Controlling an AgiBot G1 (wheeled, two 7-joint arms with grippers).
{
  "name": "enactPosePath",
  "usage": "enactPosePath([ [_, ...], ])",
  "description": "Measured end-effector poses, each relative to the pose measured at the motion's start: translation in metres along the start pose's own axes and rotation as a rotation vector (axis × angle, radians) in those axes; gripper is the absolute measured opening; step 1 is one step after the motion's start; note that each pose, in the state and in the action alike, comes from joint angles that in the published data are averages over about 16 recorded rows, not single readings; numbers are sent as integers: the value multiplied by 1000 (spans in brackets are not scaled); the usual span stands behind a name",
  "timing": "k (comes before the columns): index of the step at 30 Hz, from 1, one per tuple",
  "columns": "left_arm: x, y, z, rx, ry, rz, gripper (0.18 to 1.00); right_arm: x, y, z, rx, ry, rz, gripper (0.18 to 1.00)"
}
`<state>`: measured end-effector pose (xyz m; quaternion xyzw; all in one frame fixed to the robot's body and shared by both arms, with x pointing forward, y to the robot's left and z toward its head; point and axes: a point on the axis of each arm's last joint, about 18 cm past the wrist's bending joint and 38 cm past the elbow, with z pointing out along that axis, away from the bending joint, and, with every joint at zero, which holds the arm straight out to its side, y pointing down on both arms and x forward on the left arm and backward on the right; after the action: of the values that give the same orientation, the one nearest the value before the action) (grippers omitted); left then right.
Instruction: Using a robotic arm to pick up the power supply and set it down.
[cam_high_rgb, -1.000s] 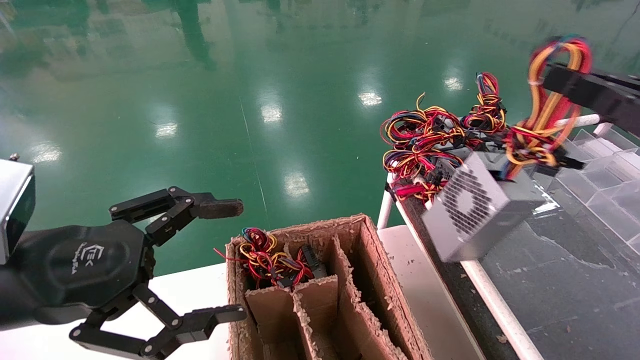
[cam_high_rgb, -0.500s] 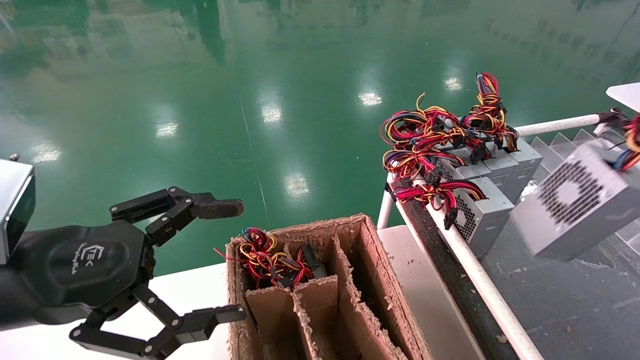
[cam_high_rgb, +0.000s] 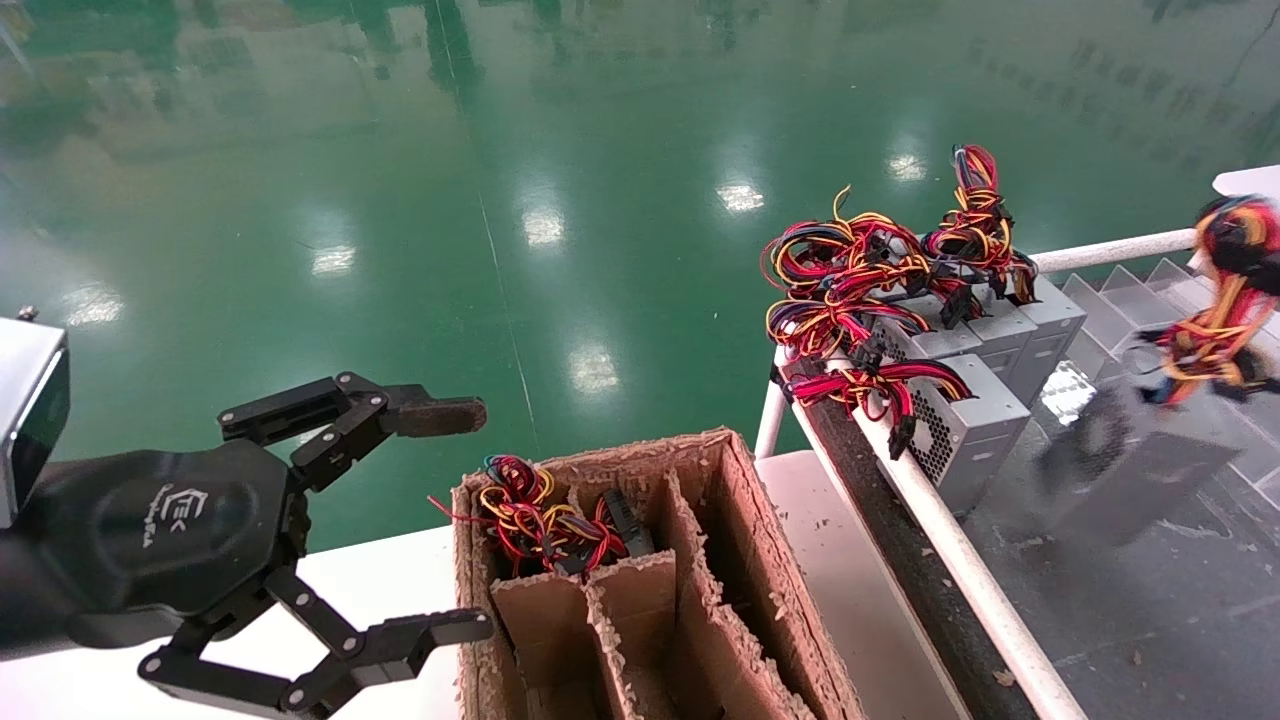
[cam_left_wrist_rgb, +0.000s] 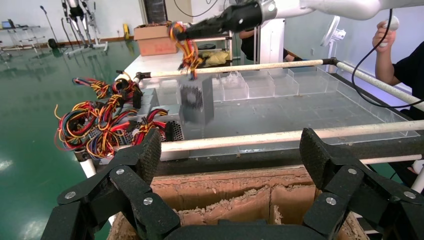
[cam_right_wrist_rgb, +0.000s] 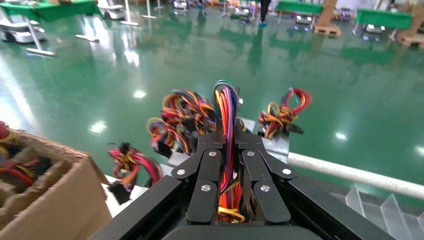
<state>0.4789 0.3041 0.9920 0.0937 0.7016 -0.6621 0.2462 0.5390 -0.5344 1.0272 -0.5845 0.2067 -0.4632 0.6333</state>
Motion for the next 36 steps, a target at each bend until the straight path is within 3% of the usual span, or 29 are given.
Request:
enactPosePath([
  [17,0,0,0,0,0,0,1001,-6,10,68,-47,-36,-62,217],
  [29,0,0,0,0,0,0,1001,-5,10,76,-54,-35,-75,241],
  [36,0,0,0,0,0,0,1001,-4,7,73,-43,-29,-76,304],
])
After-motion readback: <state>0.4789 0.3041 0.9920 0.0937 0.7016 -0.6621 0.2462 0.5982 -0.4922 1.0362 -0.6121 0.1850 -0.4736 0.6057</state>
